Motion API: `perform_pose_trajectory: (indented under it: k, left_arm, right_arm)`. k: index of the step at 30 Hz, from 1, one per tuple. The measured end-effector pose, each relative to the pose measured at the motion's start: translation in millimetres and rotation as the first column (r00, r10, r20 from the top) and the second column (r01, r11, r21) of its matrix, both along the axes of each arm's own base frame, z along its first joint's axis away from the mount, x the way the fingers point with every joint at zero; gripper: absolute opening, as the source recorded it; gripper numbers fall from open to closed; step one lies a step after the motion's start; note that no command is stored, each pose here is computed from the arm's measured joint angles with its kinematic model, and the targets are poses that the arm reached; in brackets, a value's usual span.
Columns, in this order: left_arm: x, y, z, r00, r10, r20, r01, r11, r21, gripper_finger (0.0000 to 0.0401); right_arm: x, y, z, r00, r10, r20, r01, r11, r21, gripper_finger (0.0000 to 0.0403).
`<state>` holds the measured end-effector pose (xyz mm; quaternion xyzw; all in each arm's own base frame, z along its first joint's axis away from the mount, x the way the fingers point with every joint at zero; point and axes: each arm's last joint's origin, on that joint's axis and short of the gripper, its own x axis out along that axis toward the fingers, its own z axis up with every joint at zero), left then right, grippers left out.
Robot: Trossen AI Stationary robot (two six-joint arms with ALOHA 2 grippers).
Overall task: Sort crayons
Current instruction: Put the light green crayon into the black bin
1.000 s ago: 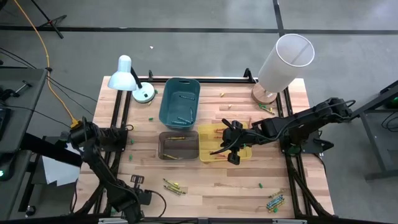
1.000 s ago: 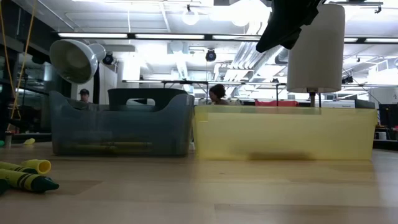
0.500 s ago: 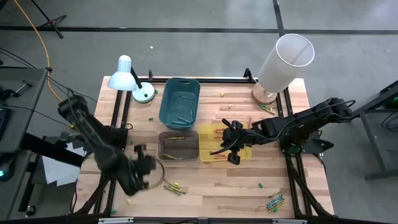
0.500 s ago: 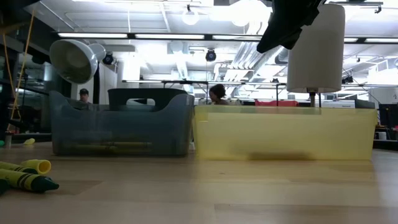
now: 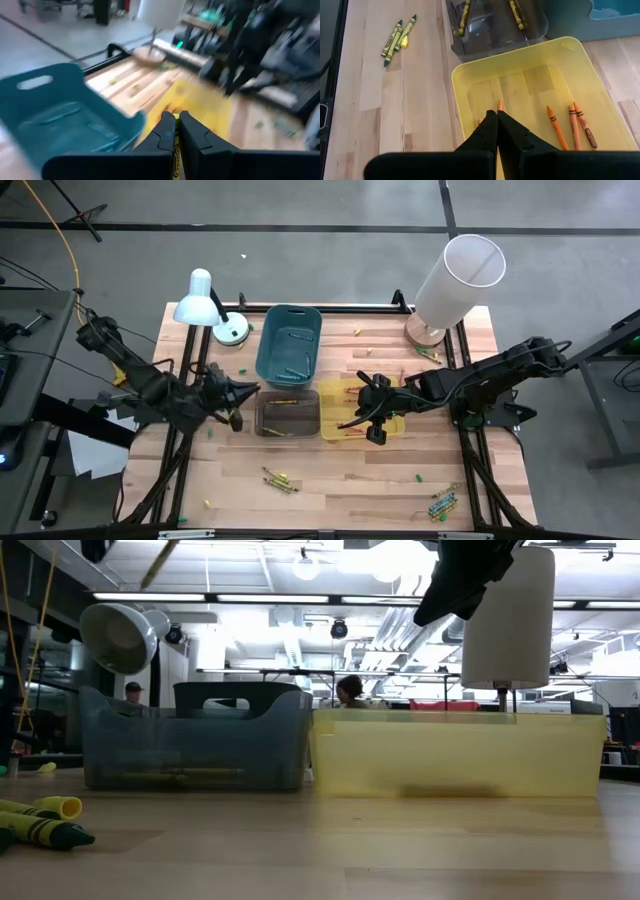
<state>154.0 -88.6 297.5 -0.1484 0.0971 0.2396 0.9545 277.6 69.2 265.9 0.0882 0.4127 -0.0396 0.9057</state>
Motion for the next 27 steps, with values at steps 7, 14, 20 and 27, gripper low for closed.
perform_pose_trajectory:
  k: [7,14,20,27]
  left_arm:
    - [13.3,2.4,-42.0,0.945,-0.054,0.323,0.094,0.989,-0.11,0.0]
    - [26.7,7.7,-53.9,0.929,-0.088,0.36,0.118,0.991,-0.061,0.0]
    - [32.5,15.0,-53.8,0.928,-0.134,0.348,0.154,0.988,-0.03,0.0]
    - [55.9,28.1,-24.1,0.96,-0.28,-0.027,0.281,0.955,0.096,0.0]
  right_arm:
    - [0.1,0.0,0.1,1.0,0.0,0.001,0.0,1.0,0.0,0.0]
    - [1.4,0.5,1.3,1.0,-0.019,0.02,0.019,1.0,0.023,0.0]
    - [1.7,0.7,1.5,1.0,-0.011,0.022,0.011,0.999,0.03,0.0]
    - [-11.0,-1.5,10.8,1.0,0.028,0.006,-0.028,0.999,0.038,0.0]
